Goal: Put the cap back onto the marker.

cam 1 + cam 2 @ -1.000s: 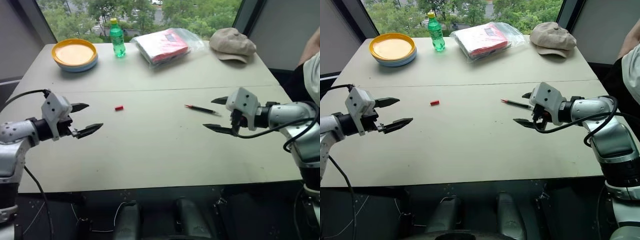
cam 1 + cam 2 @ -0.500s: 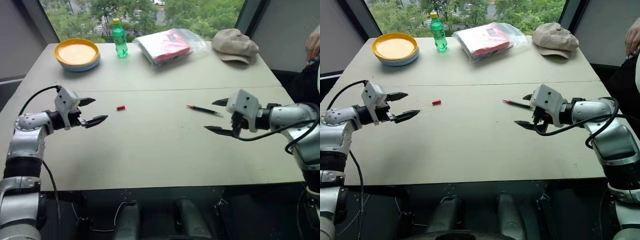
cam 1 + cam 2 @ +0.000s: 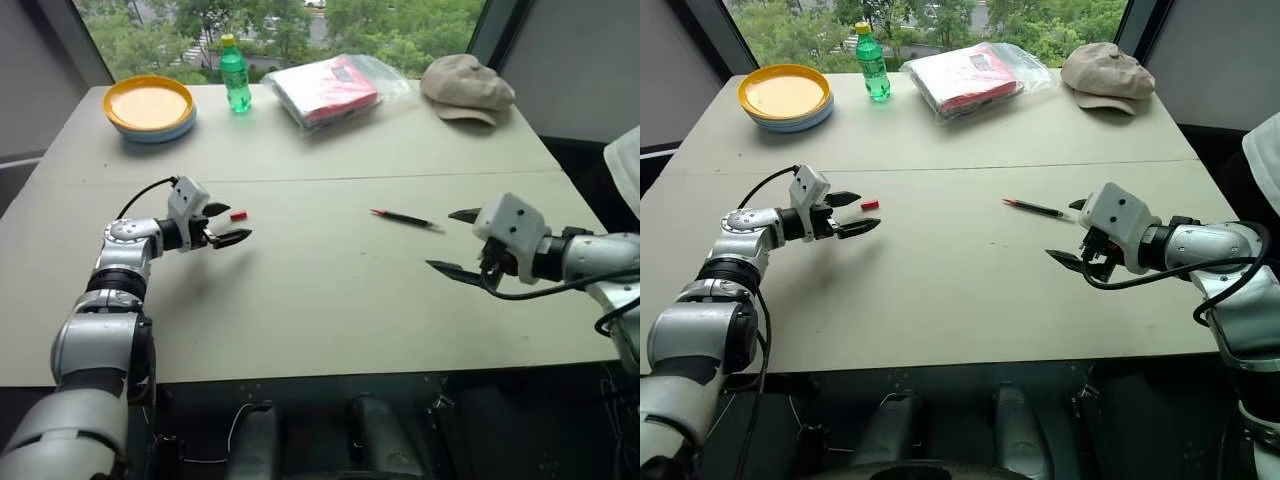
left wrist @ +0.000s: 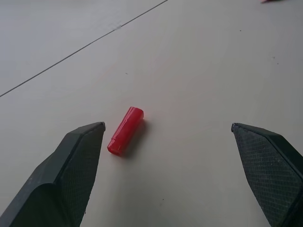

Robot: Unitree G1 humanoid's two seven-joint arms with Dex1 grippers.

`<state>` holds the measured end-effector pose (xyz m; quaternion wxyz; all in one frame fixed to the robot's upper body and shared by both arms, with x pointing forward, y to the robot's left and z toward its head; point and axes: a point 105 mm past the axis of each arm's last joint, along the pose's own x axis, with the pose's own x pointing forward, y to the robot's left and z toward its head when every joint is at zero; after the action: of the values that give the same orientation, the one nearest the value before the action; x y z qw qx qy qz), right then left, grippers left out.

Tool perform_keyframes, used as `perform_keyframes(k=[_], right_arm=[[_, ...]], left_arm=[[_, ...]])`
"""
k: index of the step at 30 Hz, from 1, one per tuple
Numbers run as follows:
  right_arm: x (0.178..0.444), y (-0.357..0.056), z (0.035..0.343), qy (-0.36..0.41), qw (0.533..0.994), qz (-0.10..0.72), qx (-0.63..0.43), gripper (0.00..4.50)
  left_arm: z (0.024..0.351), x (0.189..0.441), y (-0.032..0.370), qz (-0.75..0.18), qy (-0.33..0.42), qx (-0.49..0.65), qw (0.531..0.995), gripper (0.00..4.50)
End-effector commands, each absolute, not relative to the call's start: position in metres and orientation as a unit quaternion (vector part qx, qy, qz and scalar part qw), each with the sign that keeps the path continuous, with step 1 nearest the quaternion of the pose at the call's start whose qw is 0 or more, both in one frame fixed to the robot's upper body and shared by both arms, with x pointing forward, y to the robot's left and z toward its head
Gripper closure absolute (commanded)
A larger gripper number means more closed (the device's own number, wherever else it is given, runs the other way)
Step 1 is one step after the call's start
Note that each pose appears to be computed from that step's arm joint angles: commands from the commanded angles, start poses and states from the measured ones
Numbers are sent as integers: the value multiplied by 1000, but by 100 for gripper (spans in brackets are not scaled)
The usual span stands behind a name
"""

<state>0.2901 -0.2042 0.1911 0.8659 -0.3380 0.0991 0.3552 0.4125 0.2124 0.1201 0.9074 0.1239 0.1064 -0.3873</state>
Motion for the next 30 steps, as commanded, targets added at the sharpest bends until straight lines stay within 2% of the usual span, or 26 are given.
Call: perform_keyframes(k=[1, 7, 20, 30], right_arm=[[283, -205, 206, 75, 874, 334, -346, 7], [274, -207, 202, 81, 880, 321, -341, 7], [272, -215, 210, 91, 876, 313, -354, 7], [272, -218, 217, 100, 868, 321, -366, 7]], left_arm=[[135, 422, 214, -364, 86, 143, 916, 0], [137, 427, 212, -346, 81, 151, 922, 0], [102, 423, 216, -319, 148, 130, 927, 0], [85, 418, 216, -312, 170, 126, 926, 0]])
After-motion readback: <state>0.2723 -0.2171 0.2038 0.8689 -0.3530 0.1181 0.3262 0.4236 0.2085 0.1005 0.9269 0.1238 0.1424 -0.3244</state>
